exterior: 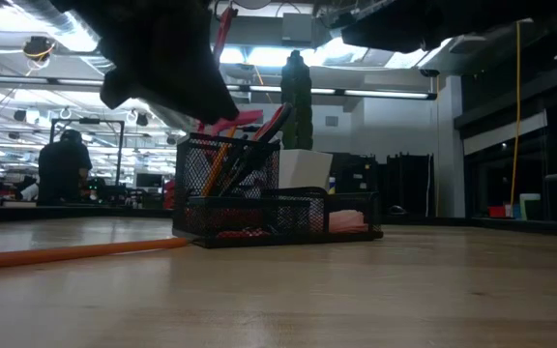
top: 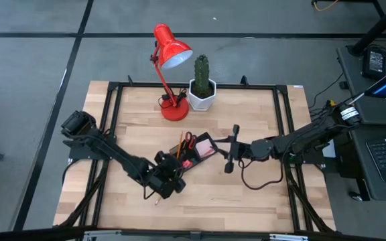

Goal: Pick and place office supplies into organizer
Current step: Put the pink eraser into the black desk organizer

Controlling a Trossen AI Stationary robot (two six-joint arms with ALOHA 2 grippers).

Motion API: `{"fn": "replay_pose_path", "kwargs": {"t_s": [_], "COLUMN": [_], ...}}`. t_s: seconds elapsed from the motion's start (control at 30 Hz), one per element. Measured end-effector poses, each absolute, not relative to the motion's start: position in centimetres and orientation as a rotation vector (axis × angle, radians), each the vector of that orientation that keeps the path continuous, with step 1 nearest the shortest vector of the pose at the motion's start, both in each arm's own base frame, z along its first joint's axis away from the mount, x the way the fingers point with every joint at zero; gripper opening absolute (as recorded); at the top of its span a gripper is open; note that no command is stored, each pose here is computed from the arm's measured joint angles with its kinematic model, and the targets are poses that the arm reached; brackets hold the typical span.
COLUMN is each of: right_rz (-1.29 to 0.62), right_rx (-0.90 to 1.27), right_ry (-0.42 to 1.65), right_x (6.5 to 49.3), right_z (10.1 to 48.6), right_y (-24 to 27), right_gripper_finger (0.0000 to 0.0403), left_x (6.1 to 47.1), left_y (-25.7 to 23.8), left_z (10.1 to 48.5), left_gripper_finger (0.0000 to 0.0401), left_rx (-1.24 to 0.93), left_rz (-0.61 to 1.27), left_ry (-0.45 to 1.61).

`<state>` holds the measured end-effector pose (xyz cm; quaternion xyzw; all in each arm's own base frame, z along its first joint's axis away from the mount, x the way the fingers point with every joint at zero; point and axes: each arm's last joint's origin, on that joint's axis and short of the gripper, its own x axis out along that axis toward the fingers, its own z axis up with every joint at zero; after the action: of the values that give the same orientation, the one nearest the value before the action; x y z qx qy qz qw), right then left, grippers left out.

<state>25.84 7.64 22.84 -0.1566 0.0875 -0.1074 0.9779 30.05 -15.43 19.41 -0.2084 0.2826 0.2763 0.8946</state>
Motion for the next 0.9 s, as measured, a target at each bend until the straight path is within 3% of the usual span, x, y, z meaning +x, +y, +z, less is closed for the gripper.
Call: {"fn": "replay_pose_path", "kwargs": {"t_s": [0.43,0.9], "right_rz": [-0.216,-0.215], "right_rx": [-0.314,-0.305], "right_ry": [0.187,0.211], "right_x": [25.6,25.6], "right_z": [23.0,22.7], "right_y": [7.6,7.5], "right_gripper_finger": [0.0108,0.0108], "left_x": [31.3,31.3], "left_y": [-14.6,-14.3], "left_z": [16.9,16.8], "left_gripper_finger": [0.0058,0.0058], "left_rx": [-0.444,-0.491], "left_rz": [0.610,0.634], "left_ry": [0.669,0.658]}}
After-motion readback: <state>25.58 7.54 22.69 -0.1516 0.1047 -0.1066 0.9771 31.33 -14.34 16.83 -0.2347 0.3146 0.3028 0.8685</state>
